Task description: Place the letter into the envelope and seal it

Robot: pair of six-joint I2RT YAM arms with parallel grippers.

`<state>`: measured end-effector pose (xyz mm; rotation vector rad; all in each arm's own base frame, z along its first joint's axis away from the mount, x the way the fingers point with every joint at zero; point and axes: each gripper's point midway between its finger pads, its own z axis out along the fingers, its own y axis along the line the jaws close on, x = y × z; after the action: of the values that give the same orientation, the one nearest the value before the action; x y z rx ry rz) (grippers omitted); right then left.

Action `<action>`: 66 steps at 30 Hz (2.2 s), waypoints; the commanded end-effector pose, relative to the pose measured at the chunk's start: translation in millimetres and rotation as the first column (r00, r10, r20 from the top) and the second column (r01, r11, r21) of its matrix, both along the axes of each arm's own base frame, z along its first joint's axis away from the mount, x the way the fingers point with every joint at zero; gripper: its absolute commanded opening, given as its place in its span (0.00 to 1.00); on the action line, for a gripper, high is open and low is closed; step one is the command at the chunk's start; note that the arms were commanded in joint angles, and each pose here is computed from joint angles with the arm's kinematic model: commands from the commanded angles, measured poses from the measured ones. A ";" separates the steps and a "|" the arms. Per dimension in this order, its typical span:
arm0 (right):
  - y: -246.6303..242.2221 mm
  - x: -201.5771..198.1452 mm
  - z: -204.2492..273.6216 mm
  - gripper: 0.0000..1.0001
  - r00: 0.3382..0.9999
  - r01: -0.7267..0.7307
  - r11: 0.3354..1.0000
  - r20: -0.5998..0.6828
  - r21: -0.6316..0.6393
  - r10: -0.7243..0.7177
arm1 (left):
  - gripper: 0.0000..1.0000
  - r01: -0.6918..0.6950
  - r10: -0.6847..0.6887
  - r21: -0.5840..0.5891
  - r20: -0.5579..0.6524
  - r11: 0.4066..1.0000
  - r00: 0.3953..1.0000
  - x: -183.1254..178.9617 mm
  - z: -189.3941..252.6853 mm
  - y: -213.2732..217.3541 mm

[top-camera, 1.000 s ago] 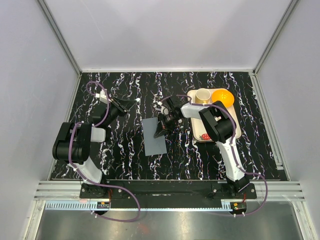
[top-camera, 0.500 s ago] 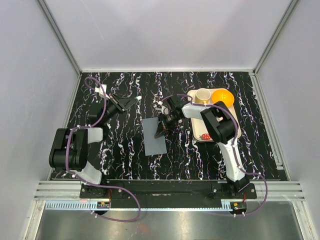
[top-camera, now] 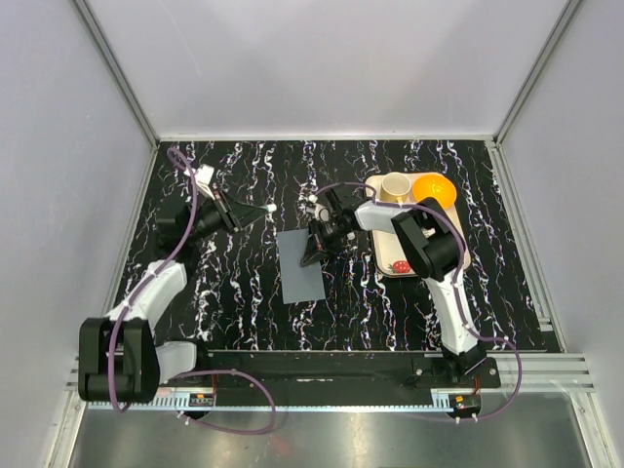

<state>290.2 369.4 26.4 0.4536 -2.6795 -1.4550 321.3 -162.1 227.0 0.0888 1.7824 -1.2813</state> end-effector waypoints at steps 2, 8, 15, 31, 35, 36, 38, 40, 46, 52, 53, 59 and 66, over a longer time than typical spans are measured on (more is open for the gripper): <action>-2.1 13.3 -32.4 0.05 0.999 0.046 0.997 -0.021 -0.065 -0.048 | 0.00 0.044 -0.049 0.079 0.067 0.996 0.997 -32.8 12.4 1.3; -11.8 13.4 -39.8 0.06 0.997 0.072 0.988 0.011 -0.136 -0.071 | 0.00 0.072 -0.079 0.176 0.035 0.982 0.996 -62.2 -9.7 5.4; 6.6 17.0 27.7 0.08 0.996 0.024 0.999 0.080 0.046 -0.027 | 0.00 0.186 -0.192 0.157 0.023 0.970 0.981 -83.9 -14.6 -2.8; -5.5 15.0 -37.3 0.11 0.996 0.084 0.990 -0.010 -0.109 -0.086 | 0.00 0.140 -0.148 0.164 0.041 0.977 0.988 -78.7 -22.5 -0.1; -16.6 18.8 -54.0 0.10 0.995 0.095 0.977 0.009 -0.193 -0.095 | 0.00 0.100 -0.097 0.125 -0.036 0.987 0.995 -70.7 -29.8 3.7; -17.4 17.5 -51.1 0.10 0.996 0.088 0.977 0.010 -0.192 -0.088 | 0.00 0.106 -0.100 0.099 -0.059 0.989 0.993 -71.0 -32.4 2.5; -15.2 14.9 -40.8 0.10 0.998 0.059 0.985 0.026 -0.164 -0.056 | 0.00 0.110 -0.108 0.020 -0.095 0.994 0.990 -66.7 -28.1 -2.6; -11.6 14.8 -14.8 0.11 0.997 0.039 0.993 0.066 -0.114 -0.032 | 0.00 0.092 -0.094 -0.030 -0.080 0.995 0.992 -59.6 -25.1 -3.7; -21.1 -13.2 40.0 0.23 0.997 0.042 0.999 0.073 -0.019 -0.041 | 0.00 0.027 -0.057 -0.140 -0.216 0.990 0.975 -34.0 -39.7 -13.9; -31.9 -33.9 10.2 0.23 0.997 0.077 0.996 0.012 -0.044 -0.077 | 0.00 -0.024 -0.040 -0.168 -0.367 0.986 0.929 -15.2 -75.1 -41.7; -31.4 -32.4 1.1 0.23 0.996 0.086 0.995 0.011 -0.048 -0.085 | 0.00 -0.035 -0.041 -0.174 -0.417 0.984 0.908 -9.8 -86.2 -45.9; -30.4 -9.6 -14.3 0.25 0.981 0.181 0.981 0.090 -0.077 -0.174 | 0.00 -0.076 -0.025 -0.185 -0.491 0.980 0.871 16.6 -113.3 -71.8; -44.3 2.1 -25.5 0.24 0.969 0.207 0.956 0.179 -0.208 -0.171 | 0.00 -0.052 -0.075 -0.260 -0.456 0.964 0.887 24.4 -114.5 -109.5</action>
<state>267.9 337.0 14.5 0.2806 -2.8351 -1.3499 324.5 -251.9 75.7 -0.4594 2.1823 -1.5778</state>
